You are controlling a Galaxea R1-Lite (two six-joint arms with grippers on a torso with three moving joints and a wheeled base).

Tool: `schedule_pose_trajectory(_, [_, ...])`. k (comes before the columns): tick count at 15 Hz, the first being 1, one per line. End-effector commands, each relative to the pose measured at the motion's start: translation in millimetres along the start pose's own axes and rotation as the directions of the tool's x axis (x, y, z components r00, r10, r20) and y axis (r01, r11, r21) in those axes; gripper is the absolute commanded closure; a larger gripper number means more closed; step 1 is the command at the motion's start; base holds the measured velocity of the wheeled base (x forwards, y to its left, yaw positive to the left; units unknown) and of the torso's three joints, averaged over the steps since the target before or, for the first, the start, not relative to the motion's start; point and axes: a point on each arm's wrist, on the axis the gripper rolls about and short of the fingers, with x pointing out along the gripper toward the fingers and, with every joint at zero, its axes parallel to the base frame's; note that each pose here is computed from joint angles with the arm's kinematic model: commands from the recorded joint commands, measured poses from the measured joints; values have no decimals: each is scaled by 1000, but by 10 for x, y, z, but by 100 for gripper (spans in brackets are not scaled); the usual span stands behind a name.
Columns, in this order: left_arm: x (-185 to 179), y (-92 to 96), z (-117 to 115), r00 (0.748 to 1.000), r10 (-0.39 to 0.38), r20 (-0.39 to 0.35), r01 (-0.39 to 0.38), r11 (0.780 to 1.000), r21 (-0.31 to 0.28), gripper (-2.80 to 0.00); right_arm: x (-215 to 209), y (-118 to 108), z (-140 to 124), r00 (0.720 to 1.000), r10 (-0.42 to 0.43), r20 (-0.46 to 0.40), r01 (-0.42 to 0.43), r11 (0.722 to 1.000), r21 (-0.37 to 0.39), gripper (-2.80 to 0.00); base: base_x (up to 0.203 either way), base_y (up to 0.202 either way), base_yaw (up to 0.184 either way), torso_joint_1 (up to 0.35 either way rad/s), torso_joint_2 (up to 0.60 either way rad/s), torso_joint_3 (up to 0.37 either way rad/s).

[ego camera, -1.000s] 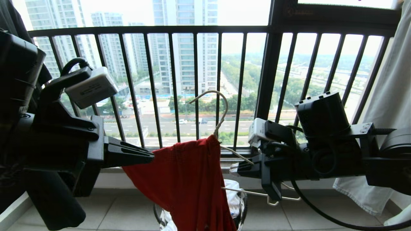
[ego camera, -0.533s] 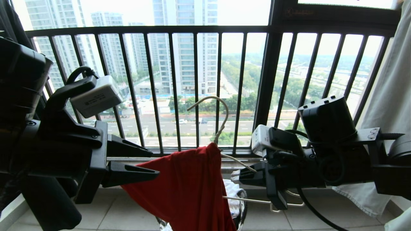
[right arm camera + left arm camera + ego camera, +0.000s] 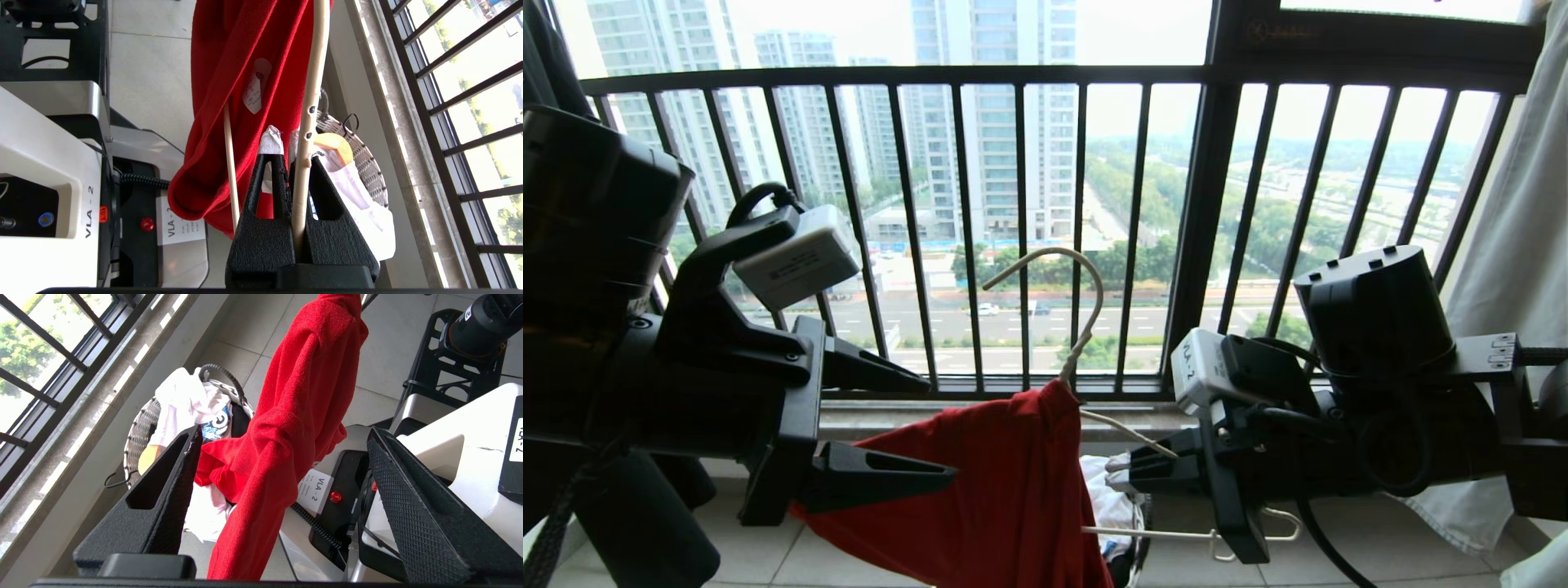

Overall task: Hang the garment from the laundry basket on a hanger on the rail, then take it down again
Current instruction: Hang the clothes on the clothes rack

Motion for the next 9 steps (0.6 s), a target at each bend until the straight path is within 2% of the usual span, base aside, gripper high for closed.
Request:
schedule_pose_trajectory(1, [76,29,-34,999,-34,21,34,999,5,-280,-18,24,23,1000,6,11,-6,1000,-10,0,0,0,0,0,0,0])
schedule_pose_trajectory(4, [201,33,-98,998,-52,46,50,998,29,-280,-6,34,31,1000,12,16,-12,1000,-14,0,0,0,0,0,0,0])
schedule_pose_trajectory(9, [311,78,-48,995,-54,85,55,998,-16,-280,3,18,41,1000,8,23,-8,1000,-11,0,0,0,0,0,0,0])
